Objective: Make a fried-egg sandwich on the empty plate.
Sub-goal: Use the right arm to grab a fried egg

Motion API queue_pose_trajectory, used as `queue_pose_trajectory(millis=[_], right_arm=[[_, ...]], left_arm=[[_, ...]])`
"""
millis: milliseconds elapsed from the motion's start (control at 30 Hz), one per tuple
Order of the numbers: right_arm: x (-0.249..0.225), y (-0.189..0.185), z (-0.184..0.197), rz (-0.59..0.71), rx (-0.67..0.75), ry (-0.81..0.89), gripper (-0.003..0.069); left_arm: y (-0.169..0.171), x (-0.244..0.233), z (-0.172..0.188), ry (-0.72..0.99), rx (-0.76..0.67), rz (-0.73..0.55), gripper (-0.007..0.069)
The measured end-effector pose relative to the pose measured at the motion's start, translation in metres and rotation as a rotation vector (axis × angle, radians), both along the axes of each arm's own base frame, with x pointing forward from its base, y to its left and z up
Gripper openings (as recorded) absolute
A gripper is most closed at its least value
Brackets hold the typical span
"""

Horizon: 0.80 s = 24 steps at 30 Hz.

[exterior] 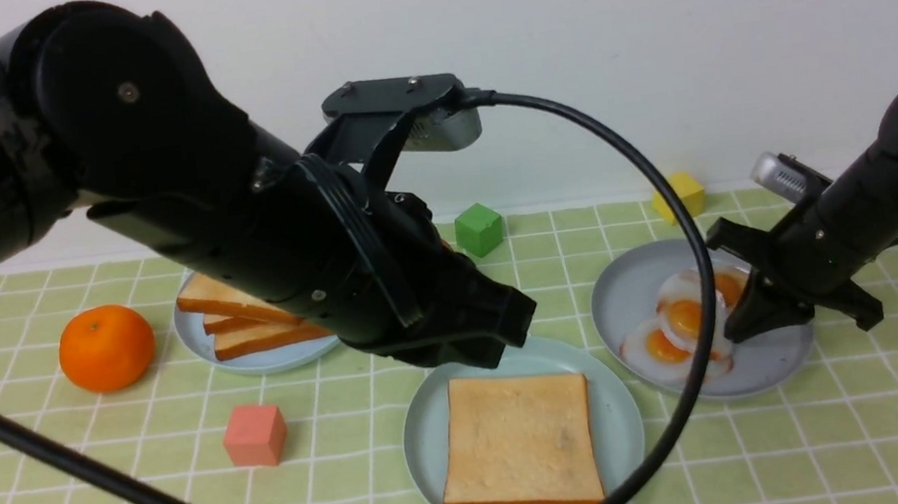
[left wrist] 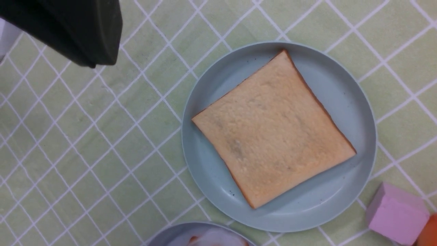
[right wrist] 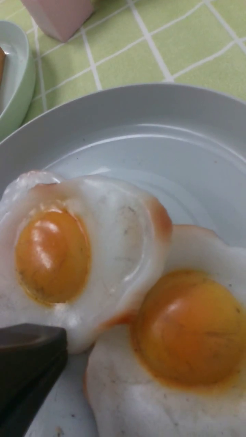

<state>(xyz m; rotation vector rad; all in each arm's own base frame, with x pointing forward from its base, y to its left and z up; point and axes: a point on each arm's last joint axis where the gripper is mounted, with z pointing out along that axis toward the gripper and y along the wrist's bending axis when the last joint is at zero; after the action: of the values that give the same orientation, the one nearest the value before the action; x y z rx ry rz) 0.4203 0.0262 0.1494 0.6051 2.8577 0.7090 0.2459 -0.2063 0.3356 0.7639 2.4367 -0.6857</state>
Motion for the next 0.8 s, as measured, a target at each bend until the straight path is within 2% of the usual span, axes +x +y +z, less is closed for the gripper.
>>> queue_pose_trajectory(millis=[267,400,433,500,600,633,733,800], right_arm=[[-0.002,-0.006,0.007,0.018,-0.040,-0.018,-0.0010],[-0.004,-0.007,0.020,0.078,-0.064,-0.073,-0.0010],[-0.006,-0.006,0.031,0.147,-0.074,-0.130,-0.0010],[-0.007,-0.004,0.037,0.193,-0.083,-0.163,-0.0008],[-0.006,0.003,0.055,0.385,-0.147,-0.292,0.0024],[-0.005,0.003,0.056,0.405,-0.156,-0.306,0.0027],[0.003,0.014,0.069,0.545,-0.237,-0.399,0.0101],[0.010,0.021,0.079,0.620,-0.283,-0.454,0.0178]], left_arm=[[0.000,0.000,0.000,0.003,0.006,-0.003,0.0003],[0.001,-0.001,-0.001,0.007,0.014,-0.007,0.0006],[0.001,-0.002,-0.001,0.013,0.020,-0.011,0.0008],[0.001,-0.002,-0.002,0.016,0.022,-0.012,0.0008],[0.002,-0.002,-0.002,0.018,0.030,-0.016,0.0013],[0.002,-0.002,-0.002,0.018,0.030,-0.016,0.0013],[0.002,-0.002,-0.002,0.011,0.041,-0.017,0.0015],[0.003,-0.002,-0.003,0.010,0.046,-0.018,0.0015]])
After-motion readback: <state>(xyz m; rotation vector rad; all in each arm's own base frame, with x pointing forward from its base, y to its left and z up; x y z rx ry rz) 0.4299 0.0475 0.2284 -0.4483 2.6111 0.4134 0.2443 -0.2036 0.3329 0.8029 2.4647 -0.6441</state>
